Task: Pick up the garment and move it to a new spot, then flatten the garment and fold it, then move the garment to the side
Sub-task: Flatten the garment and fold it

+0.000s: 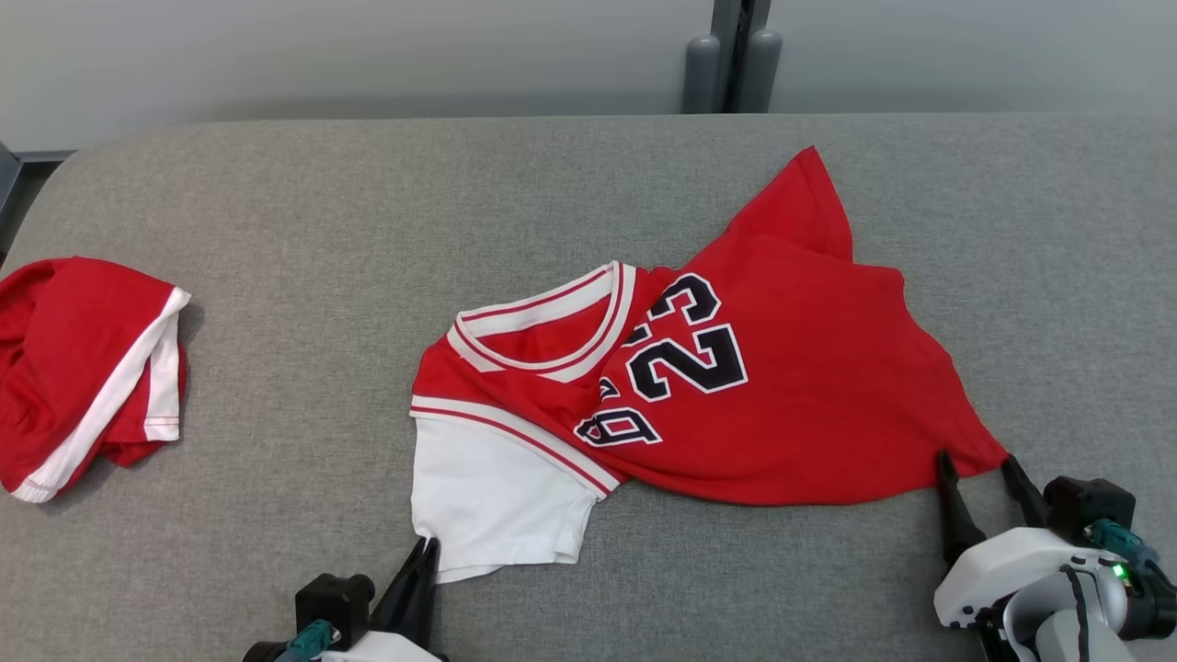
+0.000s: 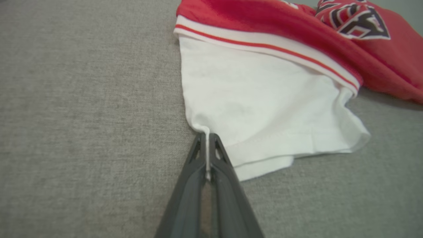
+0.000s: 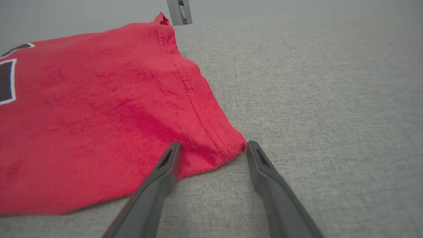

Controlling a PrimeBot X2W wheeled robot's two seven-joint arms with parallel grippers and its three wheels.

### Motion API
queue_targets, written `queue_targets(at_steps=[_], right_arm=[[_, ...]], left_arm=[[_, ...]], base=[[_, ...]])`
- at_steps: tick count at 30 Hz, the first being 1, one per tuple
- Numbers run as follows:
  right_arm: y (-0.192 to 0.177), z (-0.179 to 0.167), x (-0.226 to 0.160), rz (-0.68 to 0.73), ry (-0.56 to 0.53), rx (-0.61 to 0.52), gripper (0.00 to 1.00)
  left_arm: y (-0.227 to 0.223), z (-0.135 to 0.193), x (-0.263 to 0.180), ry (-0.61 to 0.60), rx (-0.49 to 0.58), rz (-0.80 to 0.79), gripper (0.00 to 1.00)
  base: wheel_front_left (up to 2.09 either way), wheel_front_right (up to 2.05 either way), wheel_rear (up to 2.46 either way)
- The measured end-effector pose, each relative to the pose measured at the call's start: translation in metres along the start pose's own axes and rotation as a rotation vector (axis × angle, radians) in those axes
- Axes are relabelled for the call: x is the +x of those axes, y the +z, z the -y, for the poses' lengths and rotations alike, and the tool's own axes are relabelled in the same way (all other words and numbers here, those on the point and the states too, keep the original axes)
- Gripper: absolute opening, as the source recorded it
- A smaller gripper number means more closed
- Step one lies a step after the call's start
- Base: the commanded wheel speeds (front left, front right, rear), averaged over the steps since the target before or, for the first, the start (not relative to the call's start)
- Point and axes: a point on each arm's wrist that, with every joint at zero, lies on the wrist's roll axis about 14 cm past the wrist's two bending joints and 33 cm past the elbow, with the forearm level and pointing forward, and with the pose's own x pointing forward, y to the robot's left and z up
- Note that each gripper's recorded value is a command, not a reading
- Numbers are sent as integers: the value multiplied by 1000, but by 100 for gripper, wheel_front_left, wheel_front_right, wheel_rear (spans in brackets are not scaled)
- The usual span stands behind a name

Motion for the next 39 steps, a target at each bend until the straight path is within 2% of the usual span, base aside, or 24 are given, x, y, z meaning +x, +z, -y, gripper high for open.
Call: queue_targets(at_steps=[1, 2, 4, 5, 6, 10, 15, 23, 30, 32, 35, 39], right_arm=[[-6, -1, 1, -21, 3, 0, 98], [-10, -2, 3, -39, 2, 4, 86], [-11, -2, 7, -48, -1, 8, 24], [-10, -2, 9, -46, -2, 10, 3], [-9, -2, 10, -46, -2, 11, 0], [3, -3, 13, -7, -3, 34, 0], [69, -17, 16, 197, 39, 71, 0], [213, -32, -13, 586, 134, 25, 0], [327, -45, -60, 877, 216, -57, 0], [350, -47, -69, 918, 229, -70, 0], [373, -51, -71, 932, 243, -103, 0], [372, -54, -44, 851, 249, -128, 0]], left_arm=[[1, 0, 0, 0, 2, 3, 0], [1, -1, 0, 2, 1, 3, 0], [2, -1, 0, 4, -2, 6, 0], [2, -2, 0, 5, -3, 7, 0], [3, -2, 0, 5, -5, 10, 0], [22, -5, 2, 11, -22, 68, 0], [102, -6, 7, 0, -27, 305, 0], [273, -7, -37, -34, 132, 794, 0], [391, 19, -102, -85, 309, 1137, 0], [412, 25, -115, -93, 351, 1191, 0], [432, 28, -116, -89, 391, 1192, 0], [441, 29, -91, -89, 424, 1124, 0]], base=[[0, 0, 0], [0, 0, 0], [0, 0, 0], [0, 0, 0], [0, 0, 0], [0, 0, 0], [0, 0, 0], [0, 0, 0], [0, 0, 0], [0, 0, 0], [0, 0, 0], [0, 0, 0]])
